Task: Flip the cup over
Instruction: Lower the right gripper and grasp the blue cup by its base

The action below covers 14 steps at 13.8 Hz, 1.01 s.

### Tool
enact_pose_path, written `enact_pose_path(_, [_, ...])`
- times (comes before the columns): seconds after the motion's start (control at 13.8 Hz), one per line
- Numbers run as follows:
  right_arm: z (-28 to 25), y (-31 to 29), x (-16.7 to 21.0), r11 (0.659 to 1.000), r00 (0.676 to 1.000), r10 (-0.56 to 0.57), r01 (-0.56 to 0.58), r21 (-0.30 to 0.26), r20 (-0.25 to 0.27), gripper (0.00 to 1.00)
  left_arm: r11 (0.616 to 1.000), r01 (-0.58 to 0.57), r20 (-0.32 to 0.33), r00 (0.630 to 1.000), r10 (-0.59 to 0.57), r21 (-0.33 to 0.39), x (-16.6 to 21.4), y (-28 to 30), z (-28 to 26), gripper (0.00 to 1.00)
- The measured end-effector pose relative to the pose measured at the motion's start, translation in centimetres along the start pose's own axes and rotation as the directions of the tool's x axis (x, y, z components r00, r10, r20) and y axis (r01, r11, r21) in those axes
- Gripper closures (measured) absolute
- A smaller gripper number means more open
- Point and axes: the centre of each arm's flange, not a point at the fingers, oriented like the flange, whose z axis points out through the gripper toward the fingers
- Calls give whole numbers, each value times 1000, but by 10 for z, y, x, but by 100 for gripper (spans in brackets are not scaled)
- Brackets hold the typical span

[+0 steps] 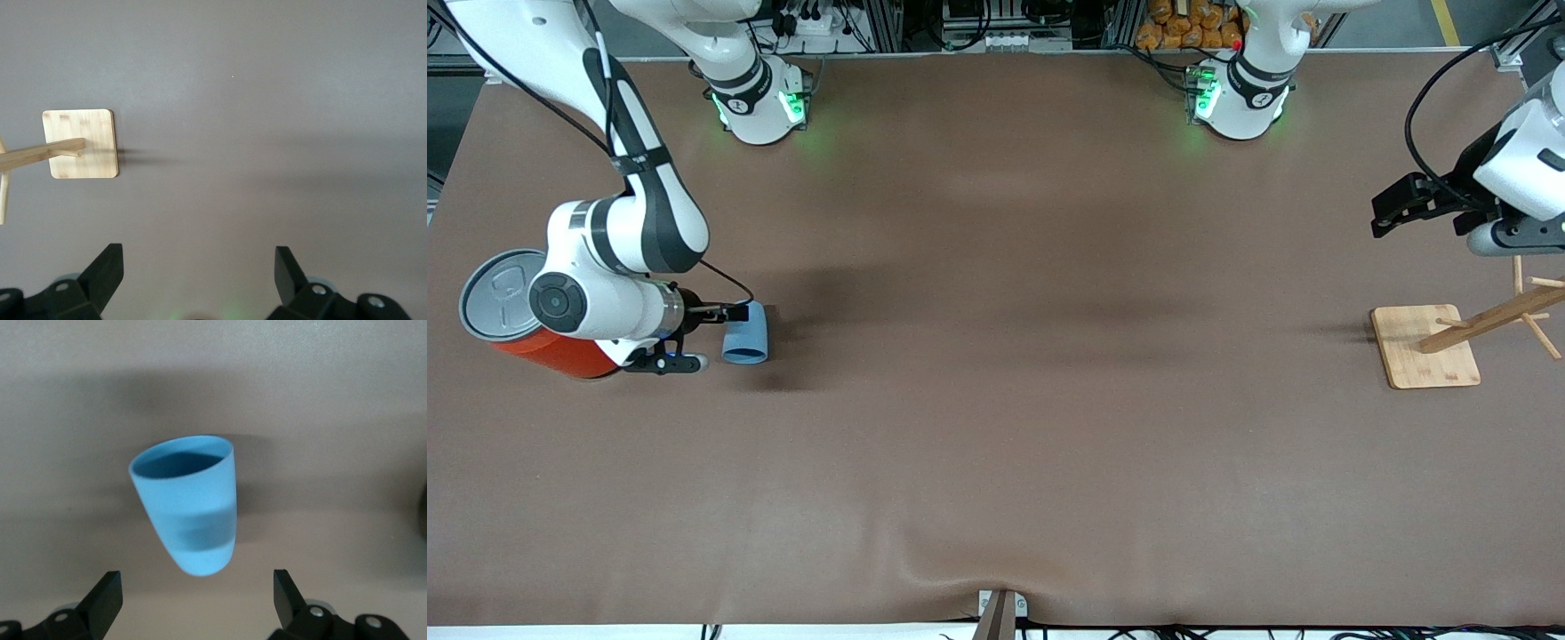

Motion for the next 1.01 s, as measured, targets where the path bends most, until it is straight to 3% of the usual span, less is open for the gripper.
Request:
enact_pose_path(0.58, [27, 1, 16, 1000, 999, -2, 2, 12, -45, 0, 1000, 1, -1, 1000, -1, -1, 3, 0, 3, 0])
enact_pose_path(1.01, [57, 1, 26, 1000, 999, -7, 8, 22, -51, 0, 1000, 1, 4, 1000, -1, -1, 4, -1, 5, 0])
